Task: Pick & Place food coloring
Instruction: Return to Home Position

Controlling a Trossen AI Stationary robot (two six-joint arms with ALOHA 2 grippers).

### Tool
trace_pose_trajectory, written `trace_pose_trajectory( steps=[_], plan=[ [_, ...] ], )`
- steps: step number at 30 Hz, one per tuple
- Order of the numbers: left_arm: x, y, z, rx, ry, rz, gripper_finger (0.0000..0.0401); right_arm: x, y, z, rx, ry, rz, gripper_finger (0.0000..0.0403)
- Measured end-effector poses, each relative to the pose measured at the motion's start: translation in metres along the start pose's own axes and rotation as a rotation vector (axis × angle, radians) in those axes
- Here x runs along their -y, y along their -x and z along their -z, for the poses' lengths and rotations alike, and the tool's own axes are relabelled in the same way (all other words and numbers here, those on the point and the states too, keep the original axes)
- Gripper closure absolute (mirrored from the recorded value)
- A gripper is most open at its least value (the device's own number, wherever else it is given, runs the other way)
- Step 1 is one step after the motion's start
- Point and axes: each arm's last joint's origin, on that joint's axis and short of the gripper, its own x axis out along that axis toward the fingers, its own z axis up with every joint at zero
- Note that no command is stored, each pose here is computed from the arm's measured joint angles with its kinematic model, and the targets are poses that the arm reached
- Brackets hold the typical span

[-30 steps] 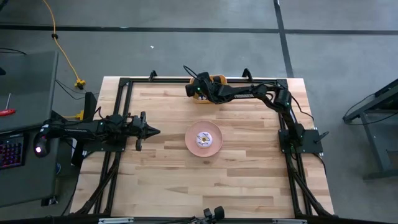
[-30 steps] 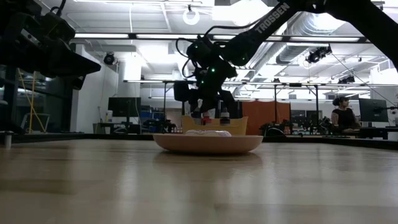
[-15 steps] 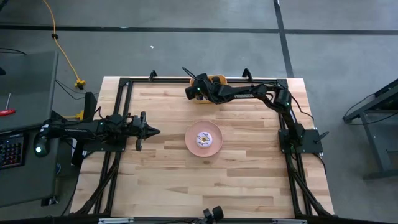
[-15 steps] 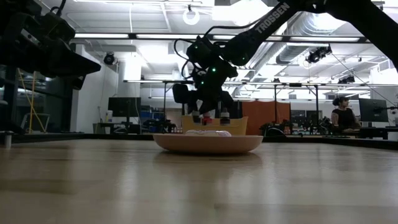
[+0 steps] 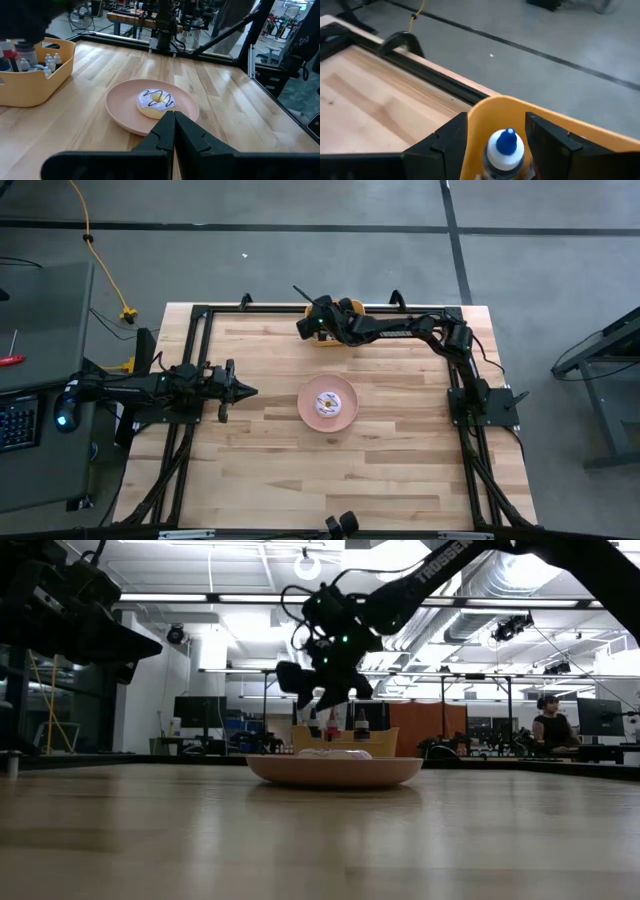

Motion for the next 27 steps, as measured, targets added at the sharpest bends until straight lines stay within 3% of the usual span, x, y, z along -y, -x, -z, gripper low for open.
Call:
trace_pose_trajectory(
  steps=[8,16,21,27],
  plan=[
    [0.000,0.000,0.000,-0.001,0.000,0.000,0.0400,0.001,0.042,-0.043,0.040,0.094,-0.190,0.0215],
    [0.000,0.000,0.000,-0.001,0.000,0.001,0.0400,0.002,0.104,-0.072,-0.052,0.186,-0.572,0.0227],
    [0.000,0.000,0.000,-0.001,0.000,0.001,0.0400,0.005,0.143,-0.073,-0.135,0.319,-0.660,0.0276],
    [0.000,0.000,0.000,-0.001,0.000,0.001,0.0400,0.013,0.187,-0.075,-0.181,0.436,-0.688,0.0379]
  ],
)
